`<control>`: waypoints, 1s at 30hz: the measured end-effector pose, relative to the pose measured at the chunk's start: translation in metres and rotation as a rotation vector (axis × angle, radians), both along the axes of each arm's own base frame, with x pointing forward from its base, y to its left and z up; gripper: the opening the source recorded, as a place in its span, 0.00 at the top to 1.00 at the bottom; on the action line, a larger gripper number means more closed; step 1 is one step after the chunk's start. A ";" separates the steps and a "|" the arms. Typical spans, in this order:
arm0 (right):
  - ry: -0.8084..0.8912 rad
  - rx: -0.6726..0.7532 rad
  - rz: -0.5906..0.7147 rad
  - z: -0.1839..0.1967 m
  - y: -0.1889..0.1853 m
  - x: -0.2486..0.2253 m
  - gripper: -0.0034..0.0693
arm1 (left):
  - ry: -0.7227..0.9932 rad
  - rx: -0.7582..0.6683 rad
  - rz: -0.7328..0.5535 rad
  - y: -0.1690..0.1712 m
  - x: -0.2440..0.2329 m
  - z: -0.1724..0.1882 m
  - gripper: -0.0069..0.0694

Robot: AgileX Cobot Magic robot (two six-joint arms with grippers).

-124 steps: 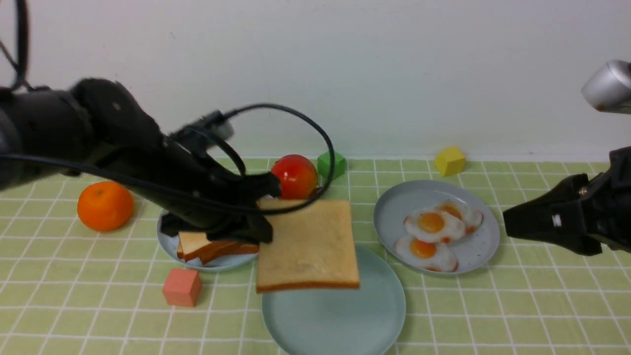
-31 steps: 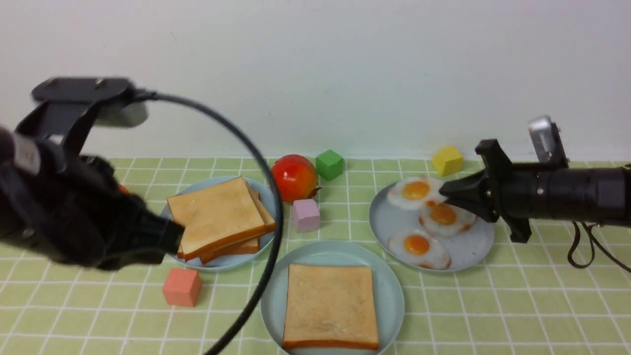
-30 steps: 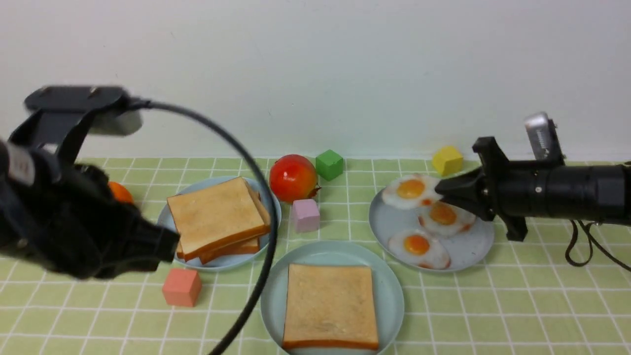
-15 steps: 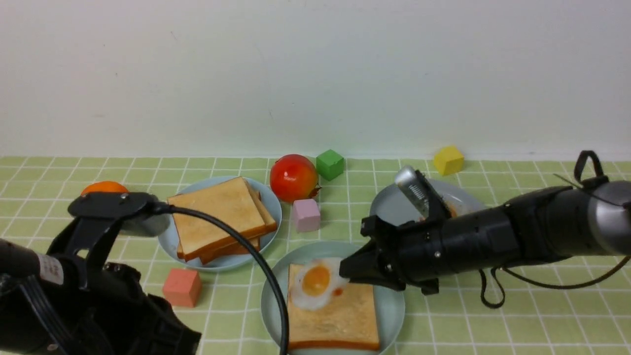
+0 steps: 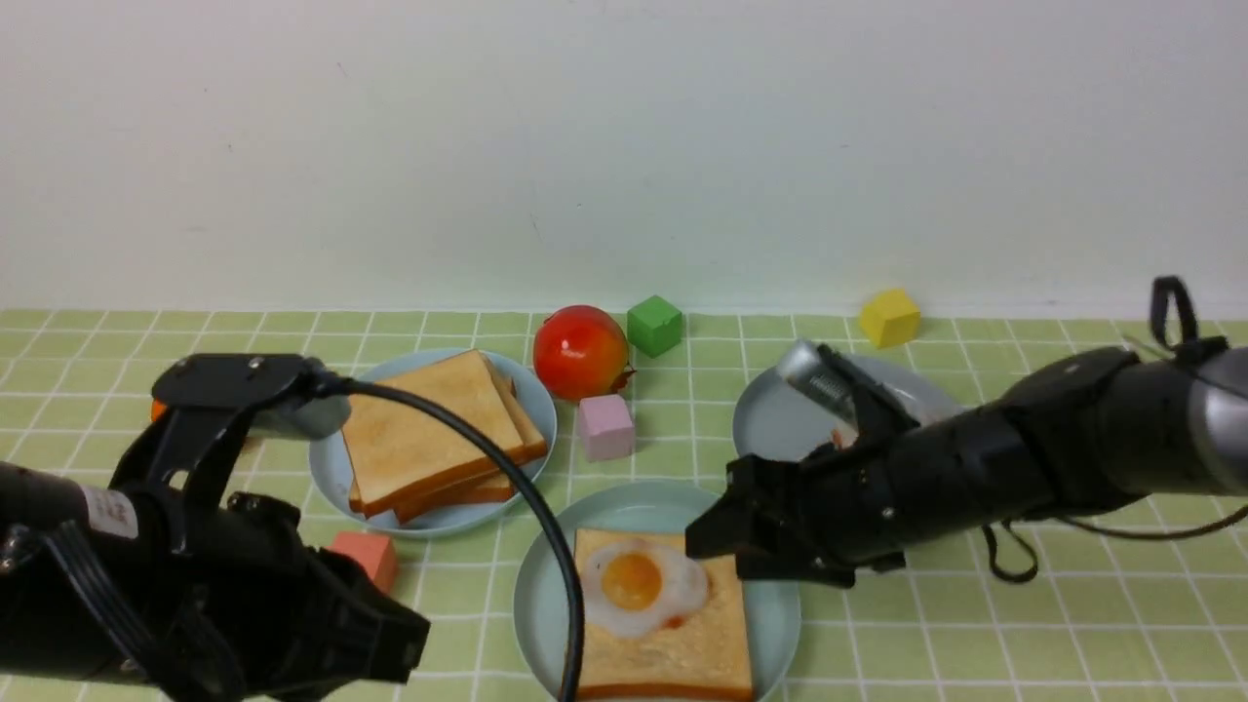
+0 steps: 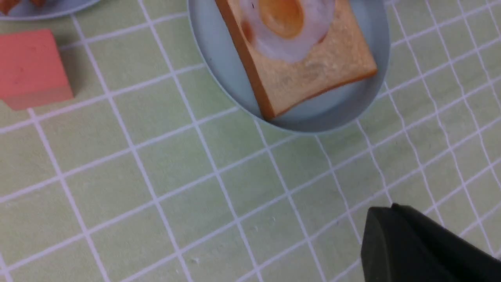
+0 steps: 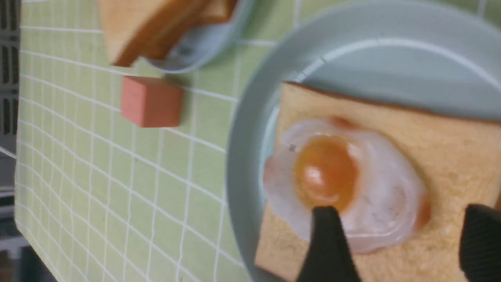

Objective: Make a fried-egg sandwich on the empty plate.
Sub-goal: Use the left arm to grab a slice of bread

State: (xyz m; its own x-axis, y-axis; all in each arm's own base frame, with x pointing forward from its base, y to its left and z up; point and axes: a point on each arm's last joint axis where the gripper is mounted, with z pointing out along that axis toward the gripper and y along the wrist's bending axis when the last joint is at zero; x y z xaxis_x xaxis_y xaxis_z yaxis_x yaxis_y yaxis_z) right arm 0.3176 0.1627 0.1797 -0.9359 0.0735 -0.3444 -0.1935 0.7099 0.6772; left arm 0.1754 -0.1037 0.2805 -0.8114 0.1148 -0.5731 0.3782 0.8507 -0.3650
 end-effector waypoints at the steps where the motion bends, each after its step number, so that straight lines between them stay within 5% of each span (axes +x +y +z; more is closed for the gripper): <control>1: -0.009 -0.007 0.007 0.003 -0.001 -0.001 0.31 | -0.005 0.000 0.002 0.000 0.000 0.000 0.92; 10: -0.284 -0.197 0.211 0.139 -0.014 -0.044 0.22 | 0.039 -0.012 0.397 0.030 0.055 0.001 0.91; 19: -0.356 -0.449 0.365 0.157 0.014 -0.100 0.22 | 0.341 -0.125 0.654 0.065 0.140 -0.036 0.86; 30: -0.321 -0.462 0.410 0.155 0.029 -0.117 0.22 | 0.376 -0.131 0.705 0.067 0.191 -0.076 0.40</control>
